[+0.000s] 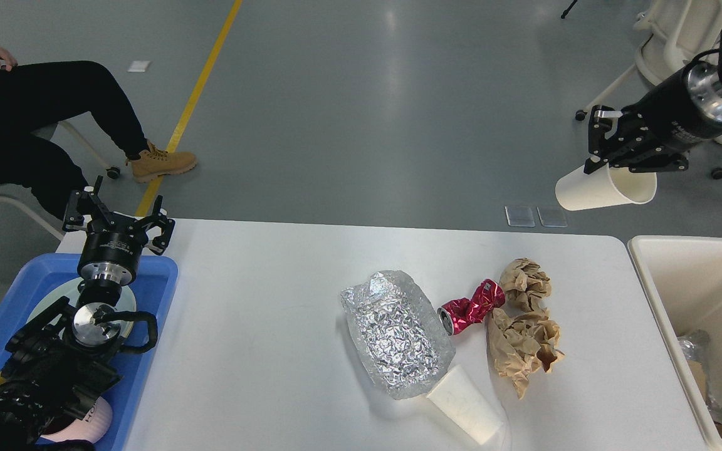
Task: Tidy desktop
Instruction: 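Lift the paper cup with the right gripper and drop it in the bin, then move the right gripper over the crumpled brown paper, then lower the right gripper and grasp the crumpled brown paper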
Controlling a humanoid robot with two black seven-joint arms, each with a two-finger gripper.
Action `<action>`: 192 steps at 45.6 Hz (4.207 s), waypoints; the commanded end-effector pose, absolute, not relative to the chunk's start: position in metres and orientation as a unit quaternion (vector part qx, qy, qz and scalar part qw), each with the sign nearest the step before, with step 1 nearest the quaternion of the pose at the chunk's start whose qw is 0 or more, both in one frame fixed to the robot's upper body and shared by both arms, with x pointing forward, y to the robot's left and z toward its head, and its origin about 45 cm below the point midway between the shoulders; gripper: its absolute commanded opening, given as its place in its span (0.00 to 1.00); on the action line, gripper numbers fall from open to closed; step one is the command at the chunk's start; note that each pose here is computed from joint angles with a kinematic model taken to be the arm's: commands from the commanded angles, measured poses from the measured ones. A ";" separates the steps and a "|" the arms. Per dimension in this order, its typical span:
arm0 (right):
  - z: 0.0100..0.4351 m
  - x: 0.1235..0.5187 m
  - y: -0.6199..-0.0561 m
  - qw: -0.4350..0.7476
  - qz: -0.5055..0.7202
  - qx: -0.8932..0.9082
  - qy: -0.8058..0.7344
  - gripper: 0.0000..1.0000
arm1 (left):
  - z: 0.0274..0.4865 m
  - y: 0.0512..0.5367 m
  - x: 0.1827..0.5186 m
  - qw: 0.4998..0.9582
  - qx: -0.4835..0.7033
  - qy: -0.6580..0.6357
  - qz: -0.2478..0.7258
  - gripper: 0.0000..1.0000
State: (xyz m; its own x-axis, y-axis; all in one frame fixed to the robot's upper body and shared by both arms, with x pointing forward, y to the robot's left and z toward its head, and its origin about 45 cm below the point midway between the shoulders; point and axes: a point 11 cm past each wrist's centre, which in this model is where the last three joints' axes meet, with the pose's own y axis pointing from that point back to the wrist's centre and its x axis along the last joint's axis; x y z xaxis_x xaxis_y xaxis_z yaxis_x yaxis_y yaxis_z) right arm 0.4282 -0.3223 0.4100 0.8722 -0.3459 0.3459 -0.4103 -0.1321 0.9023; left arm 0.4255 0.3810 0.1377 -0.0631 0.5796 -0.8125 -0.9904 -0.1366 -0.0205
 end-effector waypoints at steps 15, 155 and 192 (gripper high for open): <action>0.378 0.444 -0.422 0.673 0.017 0.651 -0.351 0.00 | 0.138 0.381 0.426 0.588 -0.350 0.293 0.667 0.97; 0.136 0.341 -0.306 0.647 -0.166 0.737 -0.102 1.00 | 0.138 0.381 0.426 0.588 -0.350 0.293 0.667 0.97; 0.095 0.315 -0.318 0.651 -0.183 0.722 -0.146 0.00 | 0.138 0.381 0.426 0.588 -0.350 0.293 0.667 0.97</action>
State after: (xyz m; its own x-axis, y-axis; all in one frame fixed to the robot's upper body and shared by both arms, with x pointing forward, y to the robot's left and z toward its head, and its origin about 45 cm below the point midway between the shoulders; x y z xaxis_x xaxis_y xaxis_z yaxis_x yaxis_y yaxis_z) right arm 0.3197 -0.3154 0.0976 0.8950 -0.4422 -0.0588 0.0113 -0.1094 0.9939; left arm 0.4255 0.3810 0.1377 -0.0631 0.5792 -0.8127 -0.9904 -0.1365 -0.0204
